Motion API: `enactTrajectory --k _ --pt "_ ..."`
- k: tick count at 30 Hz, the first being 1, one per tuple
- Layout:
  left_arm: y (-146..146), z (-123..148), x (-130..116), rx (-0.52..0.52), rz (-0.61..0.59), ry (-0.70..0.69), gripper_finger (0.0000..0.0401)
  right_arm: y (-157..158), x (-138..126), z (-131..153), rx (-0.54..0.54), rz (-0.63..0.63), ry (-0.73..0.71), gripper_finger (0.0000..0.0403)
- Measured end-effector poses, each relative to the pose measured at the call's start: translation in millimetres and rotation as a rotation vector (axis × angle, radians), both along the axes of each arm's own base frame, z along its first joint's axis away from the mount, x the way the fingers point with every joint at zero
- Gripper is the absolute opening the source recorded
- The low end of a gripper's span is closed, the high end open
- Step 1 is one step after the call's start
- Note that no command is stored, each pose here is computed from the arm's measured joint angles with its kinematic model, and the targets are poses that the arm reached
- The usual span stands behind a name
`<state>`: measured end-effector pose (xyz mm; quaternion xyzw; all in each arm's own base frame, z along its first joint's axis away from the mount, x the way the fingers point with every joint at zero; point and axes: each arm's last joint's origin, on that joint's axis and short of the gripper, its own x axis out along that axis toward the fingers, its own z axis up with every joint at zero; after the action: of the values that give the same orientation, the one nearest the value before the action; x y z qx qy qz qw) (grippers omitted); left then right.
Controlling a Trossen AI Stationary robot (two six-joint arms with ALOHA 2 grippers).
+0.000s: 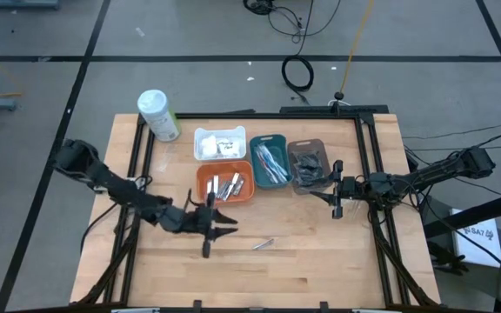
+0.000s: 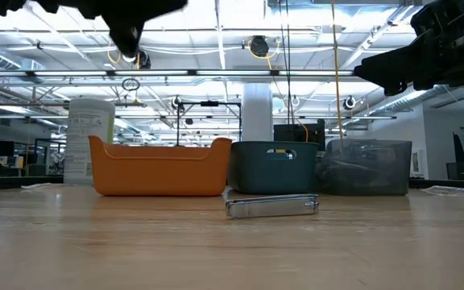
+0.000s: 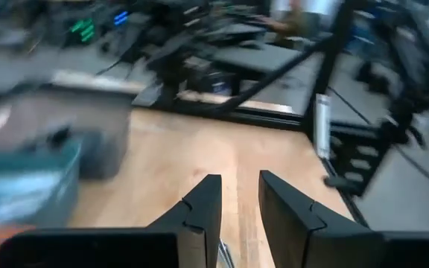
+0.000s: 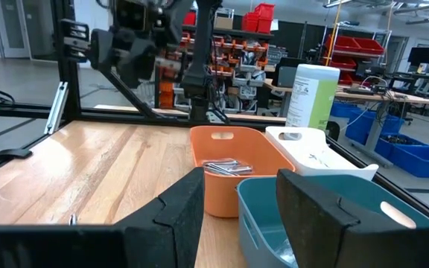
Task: Pick & Place Travel size toiletries
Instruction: Put the nail cutter into the orange bin
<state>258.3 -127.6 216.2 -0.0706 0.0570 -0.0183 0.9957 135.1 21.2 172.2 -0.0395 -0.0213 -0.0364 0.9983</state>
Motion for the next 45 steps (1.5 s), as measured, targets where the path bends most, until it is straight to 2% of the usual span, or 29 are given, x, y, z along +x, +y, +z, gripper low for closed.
enactTrajectory --k 4,7,10,14,19,24,29,38,45 --pt "-5.4 -11.2 15.4 -0.208 0.115 0.064 0.0097 -0.1 0.0 0.0 0.000 -0.001 0.000 0.0155" --pt "-12.6 -13.2 32.1 -0.237 0.090 0.126 0.0115 -0.1 0.0 0.0 0.000 0.000 0.000 0.0155" --pt "-26.6 -3.3 51.8 -0.219 0.027 0.167 0.0143 0.0 0.0 -0.1 0.000 -0.001 0.001 0.0155" --pt "-44.1 18.9 79.0 -0.141 -0.042 0.249 0.0186 0.0 0.0 -0.1 0.000 0.000 0.001 0.0155" --pt "-58.0 27.9 108.9 -0.020 0.050 0.449 0.0218 0.0 0.0 -0.1 0.000 0.000 0.001 0.0155" --pt "-69.1 4.5 133.8 0.051 0.067 0.643 0.0219 0.0 0.0 0.0 0.000 0.000 0.000 0.0155" --pt "-69.3 -28.1 145.6 0.088 0.049 0.730 0.0208 0.0 0.0 -0.1 0.000 0.000 0.001 0.0155" --pt "-56.8 -64.6 155.6 0.115 0.121 0.815 0.0181 0.0 0.0 -0.1 0.000 0.000 0.001 0.0155" --pt "-49.3 -87.9 160.5 0.097 0.154 0.871 0.0177 0.0 0.0 -0.6 -0.001 0.000 0.006 0.0155"
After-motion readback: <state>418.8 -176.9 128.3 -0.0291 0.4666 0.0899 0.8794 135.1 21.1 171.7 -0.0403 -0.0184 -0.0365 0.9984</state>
